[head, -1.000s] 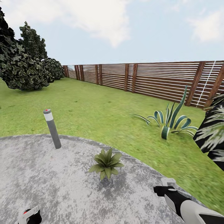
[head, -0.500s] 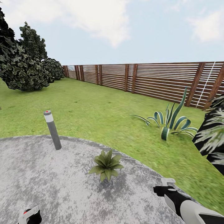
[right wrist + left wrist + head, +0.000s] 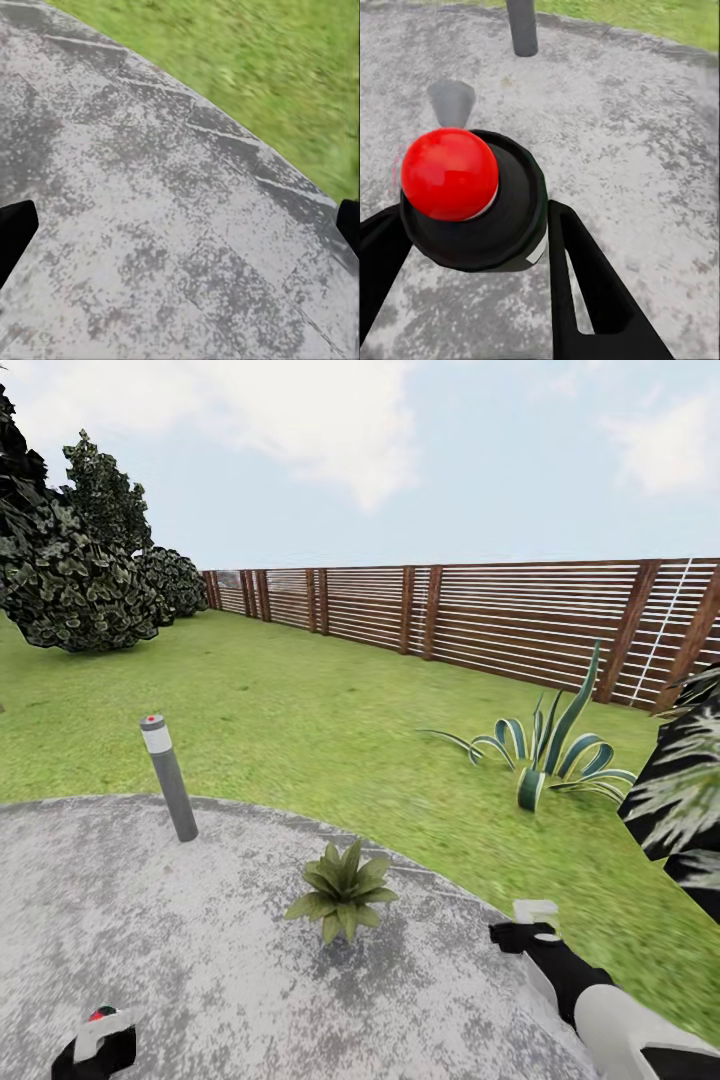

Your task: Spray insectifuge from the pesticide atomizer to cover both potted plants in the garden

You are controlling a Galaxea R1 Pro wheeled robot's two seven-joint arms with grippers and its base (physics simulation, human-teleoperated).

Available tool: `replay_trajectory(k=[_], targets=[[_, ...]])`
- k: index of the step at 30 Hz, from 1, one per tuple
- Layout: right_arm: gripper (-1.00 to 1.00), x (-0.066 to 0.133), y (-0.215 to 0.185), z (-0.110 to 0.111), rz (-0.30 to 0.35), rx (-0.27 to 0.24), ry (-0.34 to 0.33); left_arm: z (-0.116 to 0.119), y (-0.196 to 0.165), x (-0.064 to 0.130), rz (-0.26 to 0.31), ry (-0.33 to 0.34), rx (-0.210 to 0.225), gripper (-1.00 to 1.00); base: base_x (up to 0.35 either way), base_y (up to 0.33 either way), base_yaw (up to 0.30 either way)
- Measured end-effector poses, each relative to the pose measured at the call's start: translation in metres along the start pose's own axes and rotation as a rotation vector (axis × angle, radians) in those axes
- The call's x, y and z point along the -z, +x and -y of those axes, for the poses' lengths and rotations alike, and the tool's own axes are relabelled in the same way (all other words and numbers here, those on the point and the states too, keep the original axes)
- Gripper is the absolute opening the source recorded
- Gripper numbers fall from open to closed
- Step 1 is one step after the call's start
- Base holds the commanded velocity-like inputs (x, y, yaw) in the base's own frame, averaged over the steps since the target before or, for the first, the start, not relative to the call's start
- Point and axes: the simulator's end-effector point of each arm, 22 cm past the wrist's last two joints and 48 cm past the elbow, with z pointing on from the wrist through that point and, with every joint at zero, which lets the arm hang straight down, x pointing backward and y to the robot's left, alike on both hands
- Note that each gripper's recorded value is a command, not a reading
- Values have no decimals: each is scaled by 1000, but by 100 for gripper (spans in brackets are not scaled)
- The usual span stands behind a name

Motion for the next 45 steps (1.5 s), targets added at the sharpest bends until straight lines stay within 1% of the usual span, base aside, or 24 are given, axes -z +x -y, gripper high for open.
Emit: replay_trajectory(k=[1, 2, 3, 5, 7, 8, 9, 10, 12, 15, 16, 17, 19, 21, 23, 24, 28, 33, 35, 36, 37, 39, 42, 45], targets=[[100, 4, -37, 5, 53, -4, 10, 13, 2, -5, -54, 56, -100, -100, 0, 0, 0], [100, 7, -60, 8, 80, -8, 15, 22, 6, -7, -96, 93, -162, -100, 0, 0, 0], [100, 15, -87, 7, 91, -2, 1, 40, 12, -9, -155, 163, -257, -100, 0, 0, 0], [100, 23, -98, -20, 62, 52, -89, 65, 11, -10, -178, 251, -345, -100, 0, 0, 0], [100, 28, -96, -45, 38, 107, -169, 89, 7, -8, -179, 348, -406, -100, 0, 0, 0], [100, 32, -92, -68, 23, 163, -237, 115, 6, 0, -188, 483, -444, -100, 0, 0, 0], [100, 37, -88, -86, 13, 205, -294, 132, 0, 9, -194, 592, -460, -100, 0, 0, 0], [100, 40, -87, -97, 9, 229, -332, 140, -8, 14, -191, 659, -473, -100, 0, 0, 0], [100, 51, -86, -126, 1, 261, -443, 152, -35, 31, -176, 809, -510, -100, 0, 0, 0], [100, 73, -117, -161, 32, 278, -575, 158, -57, 57, -170, 963, -571, -100, 0, 0, 0], [100, 79, -120, -170, 28, 279, -613, 158, -61, 63, -170, 991, -585, -100, 0, 0, 0], [-100, 89, -121, -184, 19, 280, -676, 158, -67, 70, -169, 1024, -602, -100, 0, 0, 0], [-100, 111, -121, -228, 12, 287, -792, 160, -71, 83, -176, 1086, -627, -100, 0, 0, 0], [-100, 123, -116, -251, 8, 320, -835, 166, -70, 90, -184, 1130, -654, -100, 0, 0, 0], [-100, 127, -110, -262, 1, 363, -850, 174, -69, 95, -190, 1163, -689, -100, 0, 0, 0], [-100, 130, -106, -269, -3, 386, -860, 181, -67, 99, -195, 1189, -723, -100, 0, 0, 0], [-100, 143, -110, -290, 16, 417, -888, 203, -60, 110, -209, 1264, -825, -100, 0, 0, 0], [-100, 162, -125, -314, 64, 431, -930, 219, -55, 119, -215, 1316, -888, -100, 0, 0, 0], [-100, 178, -123, -330, 64, 437, -997, 228, -51, 125, -220, 1347, -912, -100, 0, 0, 0], [-100, 190, -127, -337, 77, 444, -1039, 234, -50, 130, -227, 1364, -919, -100, 0, 0, 0], [-100, 207, -139, -345, 115, 457, -1078, 251, -46, 140, -256, 1393, -908, -100, 0, 0, 0], [-100, 211, -143, -347, 126, 464, -1087, 269, -42, 150, -265, 1428, -921, -100, 0, 0, 0], [-100, 213, -142, -349, 127, 474, -1091, 294, -50, 159, -237, 1461, -929, -100, 0, 0, 0], [-100, 216, -128, -357, 111, 538, -1097, 305, -62, 157, -230, 1458, -916, -100, 0, 0, 0]])
